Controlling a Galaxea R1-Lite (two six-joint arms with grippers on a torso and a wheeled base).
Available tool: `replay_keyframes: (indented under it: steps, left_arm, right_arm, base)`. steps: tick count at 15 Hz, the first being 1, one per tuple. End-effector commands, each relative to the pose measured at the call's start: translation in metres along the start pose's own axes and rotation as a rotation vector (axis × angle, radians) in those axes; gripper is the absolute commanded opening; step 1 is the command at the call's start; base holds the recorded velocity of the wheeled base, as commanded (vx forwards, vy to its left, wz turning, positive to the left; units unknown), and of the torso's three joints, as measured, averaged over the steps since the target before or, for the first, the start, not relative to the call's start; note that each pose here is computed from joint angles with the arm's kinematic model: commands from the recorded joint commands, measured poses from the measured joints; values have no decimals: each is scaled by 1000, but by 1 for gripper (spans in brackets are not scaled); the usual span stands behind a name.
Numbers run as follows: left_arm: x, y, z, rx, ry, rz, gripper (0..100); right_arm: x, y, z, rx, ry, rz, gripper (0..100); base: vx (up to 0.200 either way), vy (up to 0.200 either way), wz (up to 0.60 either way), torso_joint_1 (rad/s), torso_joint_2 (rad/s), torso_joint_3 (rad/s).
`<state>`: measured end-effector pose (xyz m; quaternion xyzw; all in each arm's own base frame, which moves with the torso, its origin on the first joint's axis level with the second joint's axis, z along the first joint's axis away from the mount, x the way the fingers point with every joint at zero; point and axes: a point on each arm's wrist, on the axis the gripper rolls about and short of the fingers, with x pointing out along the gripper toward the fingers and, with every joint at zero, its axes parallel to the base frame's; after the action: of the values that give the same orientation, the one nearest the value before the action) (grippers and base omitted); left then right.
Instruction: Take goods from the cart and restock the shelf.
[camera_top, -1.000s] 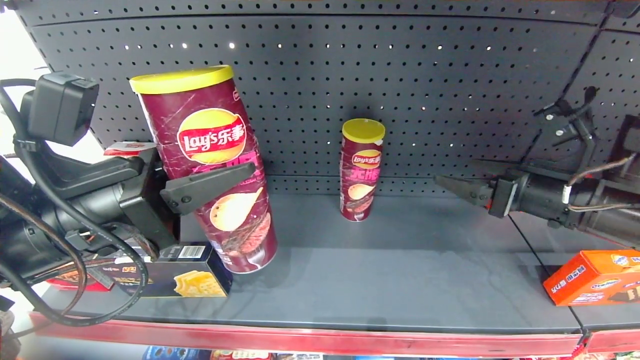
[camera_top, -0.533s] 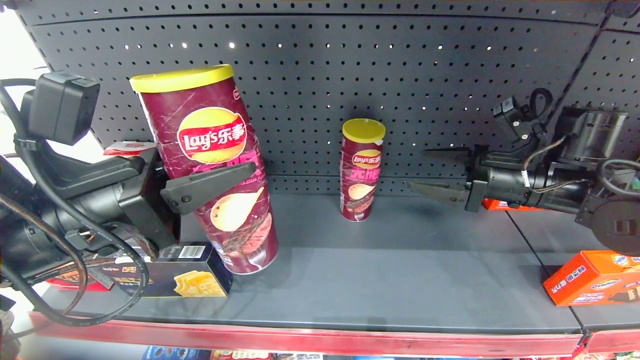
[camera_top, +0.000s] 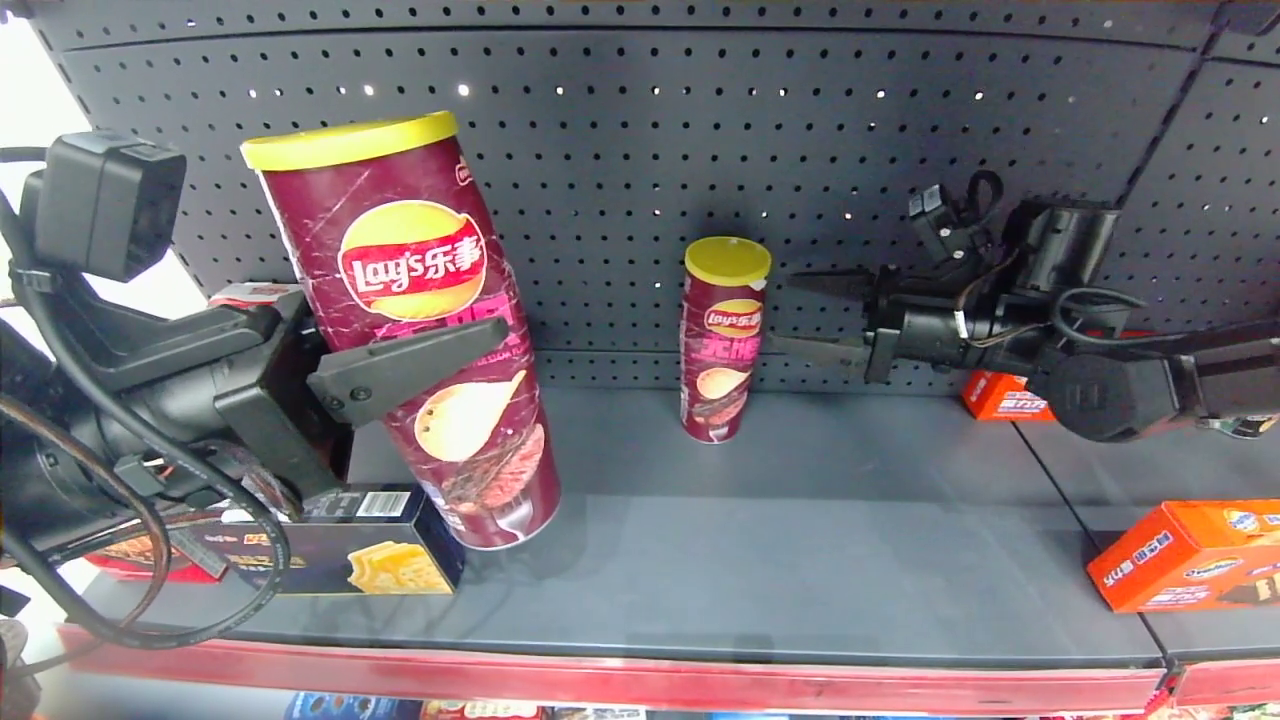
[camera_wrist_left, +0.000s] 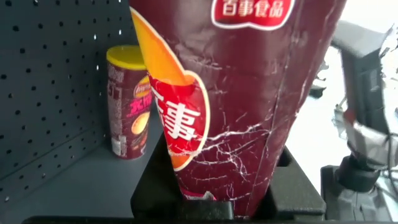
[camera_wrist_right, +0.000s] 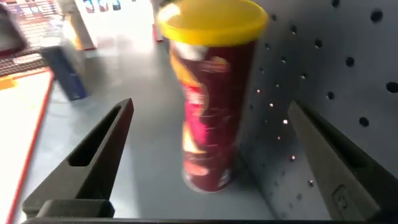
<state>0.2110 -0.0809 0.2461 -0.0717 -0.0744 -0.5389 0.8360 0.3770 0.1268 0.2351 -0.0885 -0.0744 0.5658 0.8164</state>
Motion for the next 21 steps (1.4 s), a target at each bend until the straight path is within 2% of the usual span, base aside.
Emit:
replay_keyframes:
  steps: [1,8,18,19,21]
  left_arm:
    - [0,0,0,-2,-6,-2,0]
    - [3,5,-5,-16,6,1,0]
    - [5,9,-10,-20,10,4,0]
    - [5,9,-10,-21,11,4,0]
    - [6,10,-11,-22,12,5,0]
  right_arm:
    - [14,-12,-24,25,17,6,100]
    - [44,-16,-54,50,28,42,100]
    - [69,-13,-77,58,30,66,100]
    - [71,-14,-81,42,17,67,0]
    - [71,-13,-80,42,15,65,0]
  base:
    - [0,0,0,0,0,0]
    - [0,0,0,0,0,0]
    - [0,0,0,0,0,0]
    - [0,0,0,0,0,0]
    - [0,0,0,0,0,0]
